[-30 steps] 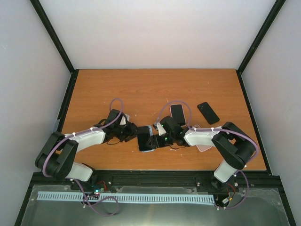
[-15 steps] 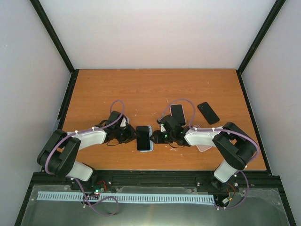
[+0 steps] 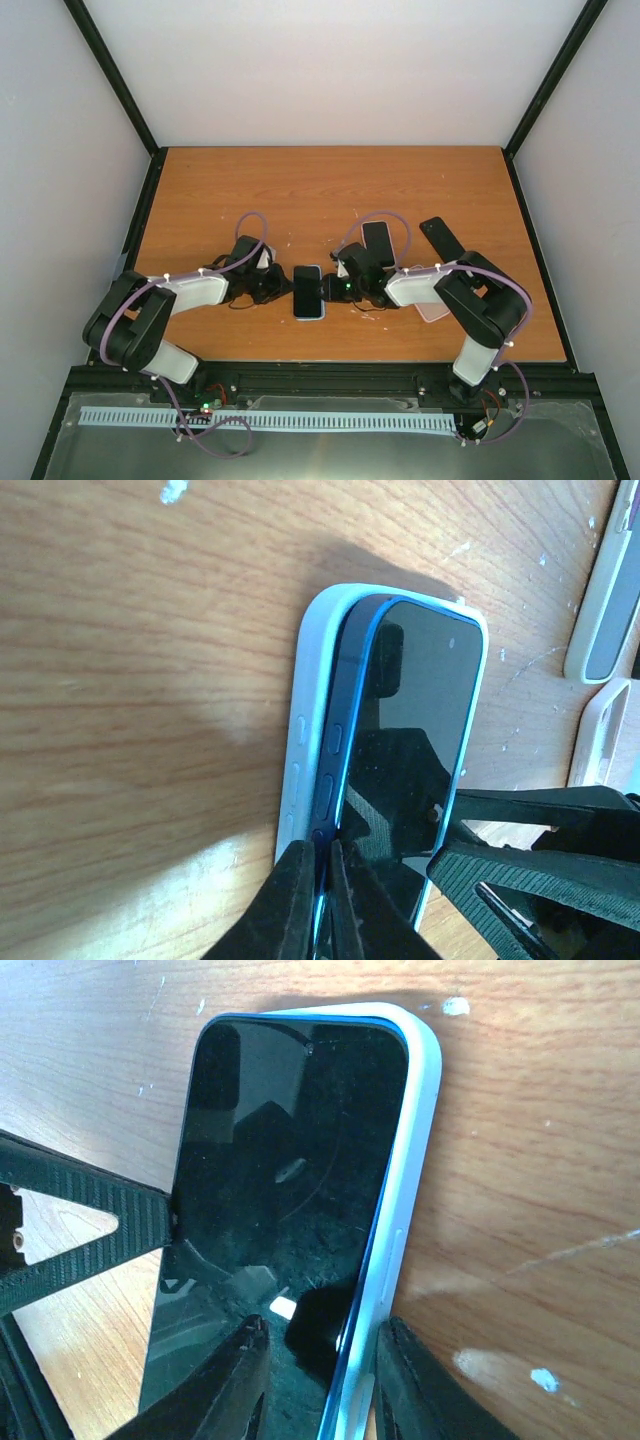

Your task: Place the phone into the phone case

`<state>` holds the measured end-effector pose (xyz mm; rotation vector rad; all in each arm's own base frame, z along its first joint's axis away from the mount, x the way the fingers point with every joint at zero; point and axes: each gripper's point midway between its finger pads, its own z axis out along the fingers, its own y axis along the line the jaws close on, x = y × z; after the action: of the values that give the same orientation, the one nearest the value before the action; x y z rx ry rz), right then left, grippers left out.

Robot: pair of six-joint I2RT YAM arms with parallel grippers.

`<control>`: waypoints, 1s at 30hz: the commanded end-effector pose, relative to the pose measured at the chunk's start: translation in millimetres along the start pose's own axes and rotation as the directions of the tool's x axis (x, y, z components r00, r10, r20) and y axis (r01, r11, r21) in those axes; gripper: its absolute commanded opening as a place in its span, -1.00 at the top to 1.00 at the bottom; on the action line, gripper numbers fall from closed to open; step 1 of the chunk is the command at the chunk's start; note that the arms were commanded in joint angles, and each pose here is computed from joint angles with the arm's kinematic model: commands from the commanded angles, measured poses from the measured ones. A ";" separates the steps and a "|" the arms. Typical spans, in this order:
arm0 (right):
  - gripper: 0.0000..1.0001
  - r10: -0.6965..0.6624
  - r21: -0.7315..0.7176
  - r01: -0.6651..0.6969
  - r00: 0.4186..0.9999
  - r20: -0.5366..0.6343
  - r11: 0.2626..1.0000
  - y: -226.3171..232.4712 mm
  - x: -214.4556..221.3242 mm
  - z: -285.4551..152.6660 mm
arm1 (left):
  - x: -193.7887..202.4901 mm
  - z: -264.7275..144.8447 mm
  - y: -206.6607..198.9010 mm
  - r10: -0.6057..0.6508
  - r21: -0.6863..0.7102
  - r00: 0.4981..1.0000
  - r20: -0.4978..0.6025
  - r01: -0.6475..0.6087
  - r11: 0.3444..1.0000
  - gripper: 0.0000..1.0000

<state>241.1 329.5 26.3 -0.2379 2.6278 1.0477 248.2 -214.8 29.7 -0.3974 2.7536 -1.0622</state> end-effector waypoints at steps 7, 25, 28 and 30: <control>0.42 0.018 -0.121 -0.015 0.999 0.029 0.993 16.6 -1.4 1.8 | 19.5 22.0 -42.8 0.056 0.095 0.995 -0.082 -0.048 0.994 0.96; 0.27 0.085 -0.028 -0.084 0.995 0.046 0.996 -5.8 9.3 -9.9 | 18.6 5.4 -24.3 0.015 -0.053 1.000 -0.023 -0.016 0.998 0.46; 0.27 0.096 -0.018 -0.095 0.994 0.050 0.995 -8.5 11.5 -12.2 | 17.8 3.2 -21.8 0.020 -0.063 1.000 -0.010 -0.021 0.998 0.44; 0.26 0.099 -0.011 -0.098 0.994 0.056 0.995 -8.7 11.9 -14.7 | 19.0 2.3 -20.0 0.022 -0.065 1.000 -0.009 -0.023 0.998 0.41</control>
<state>238.4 317.1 27.4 -0.0952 2.5892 1.0918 234.7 -236.3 33.2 -0.4013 2.8120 -0.9929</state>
